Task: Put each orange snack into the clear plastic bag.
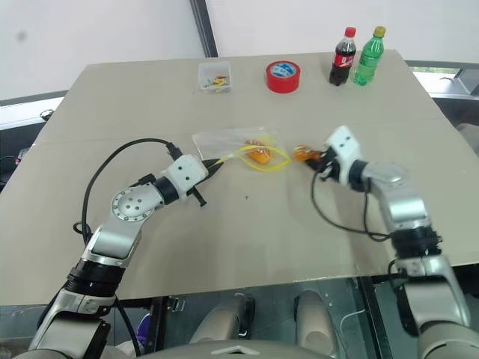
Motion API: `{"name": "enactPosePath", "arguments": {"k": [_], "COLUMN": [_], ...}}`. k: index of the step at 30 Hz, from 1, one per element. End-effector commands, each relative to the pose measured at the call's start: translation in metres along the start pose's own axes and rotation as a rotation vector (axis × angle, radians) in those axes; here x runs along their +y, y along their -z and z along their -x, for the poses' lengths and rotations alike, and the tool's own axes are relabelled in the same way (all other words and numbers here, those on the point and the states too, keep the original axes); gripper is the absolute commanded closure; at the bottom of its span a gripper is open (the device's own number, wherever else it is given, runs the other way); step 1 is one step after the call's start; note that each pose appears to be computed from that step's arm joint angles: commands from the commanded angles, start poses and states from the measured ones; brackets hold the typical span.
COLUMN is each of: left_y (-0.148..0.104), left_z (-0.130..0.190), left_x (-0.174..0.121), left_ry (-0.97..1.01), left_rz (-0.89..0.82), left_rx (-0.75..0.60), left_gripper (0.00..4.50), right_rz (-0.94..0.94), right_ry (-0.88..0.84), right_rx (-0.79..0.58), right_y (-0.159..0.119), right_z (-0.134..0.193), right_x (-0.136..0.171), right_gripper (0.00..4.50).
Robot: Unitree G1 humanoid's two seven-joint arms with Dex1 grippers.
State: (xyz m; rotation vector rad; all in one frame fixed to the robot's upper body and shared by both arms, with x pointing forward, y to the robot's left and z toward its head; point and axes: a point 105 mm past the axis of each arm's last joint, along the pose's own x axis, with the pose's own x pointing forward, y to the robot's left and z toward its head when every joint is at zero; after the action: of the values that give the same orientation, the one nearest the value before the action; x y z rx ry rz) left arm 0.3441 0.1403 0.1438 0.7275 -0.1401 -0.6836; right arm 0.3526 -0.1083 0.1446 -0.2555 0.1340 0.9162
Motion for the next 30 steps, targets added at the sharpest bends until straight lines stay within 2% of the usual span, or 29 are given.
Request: {"name": "enactPosePath", "arguments": {"k": [1,5,8,14,16,22,27,30], "left_y": [-0.017,-0.020,-0.017,-0.020,-0.021,-0.020,-0.017,-0.017], "left_z": [0.004,0.009,0.014,0.014,0.014,0.016,0.015,0.015], "left_x": [0.006,-0.006,-0.016,-0.020,-0.018,-0.022,-0.031,-0.032], "left_ry": [-0.017,0.039,0.087,0.091,0.075,0.106,0.145,0.151], "left_rz": [-0.039,-0.076,-0.109,-0.100,-0.081,-0.093,-0.103,-0.104], "left_rx": [-0.063,-0.091,-0.089,-0.107,-0.106,-0.102,-0.100,-0.099], "left_gripper": [4.50,4.50,4.50,4.50,4.50,4.50,4.50,4.50], "right_rz": [-0.048,-0.136,-0.204,-0.171,-0.103,-0.115,-0.219,-0.213], "right_ry": [0.001,0.058,0.106,0.119,0.111,0.081,-0.011,-0.067], "right_rx": [-0.064,-0.055,-0.046,0.008,0.023,-0.021,-0.067,-0.071], "right_y": [-0.030,-0.028,-0.022,-0.007,-0.006,-0.015,-0.022,-0.018], "right_z": [-0.015,-0.042,-0.054,-0.063,-0.063,-0.064,-0.089,-0.105], "right_x": [0.033,0.044,0.038,0.037,0.039,0.041,0.060,0.074], "right_gripper": [3.62,3.62,3.62,3.62,3.62,3.62,3.62,3.62]}}
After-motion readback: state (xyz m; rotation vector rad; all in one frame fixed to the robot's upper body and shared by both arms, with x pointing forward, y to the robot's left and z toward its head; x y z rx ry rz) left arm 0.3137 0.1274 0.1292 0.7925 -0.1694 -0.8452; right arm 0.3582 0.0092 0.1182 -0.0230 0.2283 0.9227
